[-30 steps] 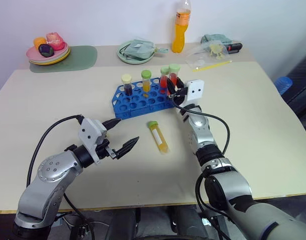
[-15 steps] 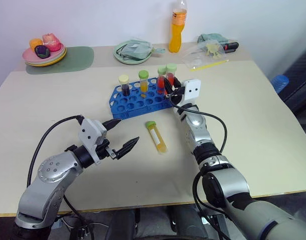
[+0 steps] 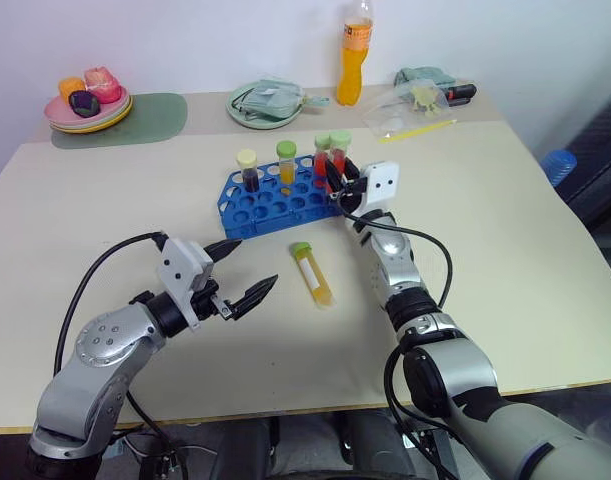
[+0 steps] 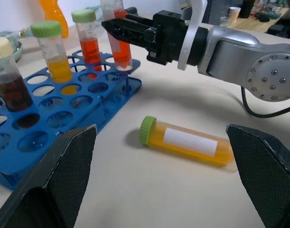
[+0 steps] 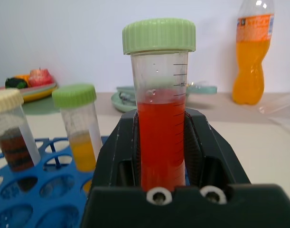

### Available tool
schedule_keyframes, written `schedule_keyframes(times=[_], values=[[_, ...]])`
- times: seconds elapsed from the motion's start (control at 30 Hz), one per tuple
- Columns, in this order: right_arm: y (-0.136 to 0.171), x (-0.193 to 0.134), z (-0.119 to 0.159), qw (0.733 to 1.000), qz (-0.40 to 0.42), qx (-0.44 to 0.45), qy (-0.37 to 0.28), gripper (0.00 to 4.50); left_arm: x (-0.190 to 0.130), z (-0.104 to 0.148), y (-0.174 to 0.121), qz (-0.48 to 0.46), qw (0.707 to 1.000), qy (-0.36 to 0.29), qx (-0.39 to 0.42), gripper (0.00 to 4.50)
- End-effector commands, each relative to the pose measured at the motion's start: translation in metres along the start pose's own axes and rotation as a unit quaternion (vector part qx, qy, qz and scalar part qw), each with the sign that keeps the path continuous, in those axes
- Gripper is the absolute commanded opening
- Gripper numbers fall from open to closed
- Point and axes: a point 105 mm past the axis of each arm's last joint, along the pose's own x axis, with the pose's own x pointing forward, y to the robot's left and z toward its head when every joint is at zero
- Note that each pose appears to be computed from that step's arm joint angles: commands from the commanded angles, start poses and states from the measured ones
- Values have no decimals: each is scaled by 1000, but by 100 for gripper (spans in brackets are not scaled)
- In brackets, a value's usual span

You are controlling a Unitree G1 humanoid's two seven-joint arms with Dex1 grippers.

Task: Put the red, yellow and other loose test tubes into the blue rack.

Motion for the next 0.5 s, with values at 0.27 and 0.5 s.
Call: schedule_keyframes(times=[0.27, 0.5], values=[[2, 5, 16, 1000, 2, -4, -30, 420, -3, 10, -3, 1, 1000, -21, 20, 450], [-39, -36, 68, 996, 75, -45, 36, 447, -29, 7, 22, 56, 998, 3, 35, 450]])
